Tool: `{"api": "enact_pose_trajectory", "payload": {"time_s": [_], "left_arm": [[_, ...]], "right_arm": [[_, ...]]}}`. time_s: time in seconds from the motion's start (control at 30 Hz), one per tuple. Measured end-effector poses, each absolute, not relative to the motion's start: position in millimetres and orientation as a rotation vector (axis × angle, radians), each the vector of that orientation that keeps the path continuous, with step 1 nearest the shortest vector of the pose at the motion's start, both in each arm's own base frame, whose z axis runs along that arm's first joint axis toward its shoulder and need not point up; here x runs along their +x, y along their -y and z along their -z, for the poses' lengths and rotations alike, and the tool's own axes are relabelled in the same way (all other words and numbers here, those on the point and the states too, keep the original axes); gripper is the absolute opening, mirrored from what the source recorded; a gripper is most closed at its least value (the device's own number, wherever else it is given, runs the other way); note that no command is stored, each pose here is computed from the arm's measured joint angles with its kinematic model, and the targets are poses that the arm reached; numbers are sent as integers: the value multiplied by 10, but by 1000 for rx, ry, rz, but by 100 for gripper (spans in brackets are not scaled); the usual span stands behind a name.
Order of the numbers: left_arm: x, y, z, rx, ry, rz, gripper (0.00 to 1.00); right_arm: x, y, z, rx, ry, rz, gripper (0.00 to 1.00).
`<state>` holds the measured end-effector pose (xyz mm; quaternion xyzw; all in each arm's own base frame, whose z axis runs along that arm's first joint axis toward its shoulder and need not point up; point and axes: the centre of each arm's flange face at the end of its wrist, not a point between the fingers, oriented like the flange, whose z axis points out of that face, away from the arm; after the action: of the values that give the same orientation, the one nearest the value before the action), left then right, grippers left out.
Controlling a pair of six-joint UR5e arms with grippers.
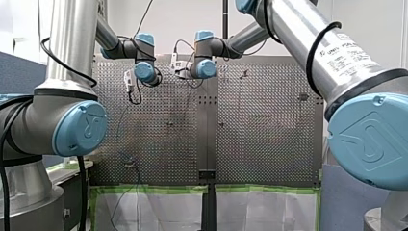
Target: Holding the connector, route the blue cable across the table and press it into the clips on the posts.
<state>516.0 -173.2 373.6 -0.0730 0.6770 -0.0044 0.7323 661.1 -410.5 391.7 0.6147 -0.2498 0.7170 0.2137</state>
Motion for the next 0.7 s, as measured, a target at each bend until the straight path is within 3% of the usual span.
{"api": "enact_pose_trajectory", "payload": {"time_s": [0.03, 0.07, 0.1, 0.13, 0.7], "left_arm": [[5159, 1724, -3737, -169, -1488, 6, 34], [5159, 1721, -3738, -174, -1486, 4, 34], [5159, 1721, -3740, -178, -1484, 3, 14], [5158, 1723, -3742, -182, -1481, 4, 2], [5049, 1718, -3584, -234, -1526, -5, 2]], "right_arm": [[6611, 4105, -3917, 1706, 693, -1990, 0], [6611, 4105, -3917, 1706, 693, -1990, 0], [6611, 4105, -3917, 1706, 693, -1990, 0], [6611, 4105, -3917, 1706, 693, -1990, 0], [6628, 4071, -3870, 1723, 699, -1982, 0]]}}
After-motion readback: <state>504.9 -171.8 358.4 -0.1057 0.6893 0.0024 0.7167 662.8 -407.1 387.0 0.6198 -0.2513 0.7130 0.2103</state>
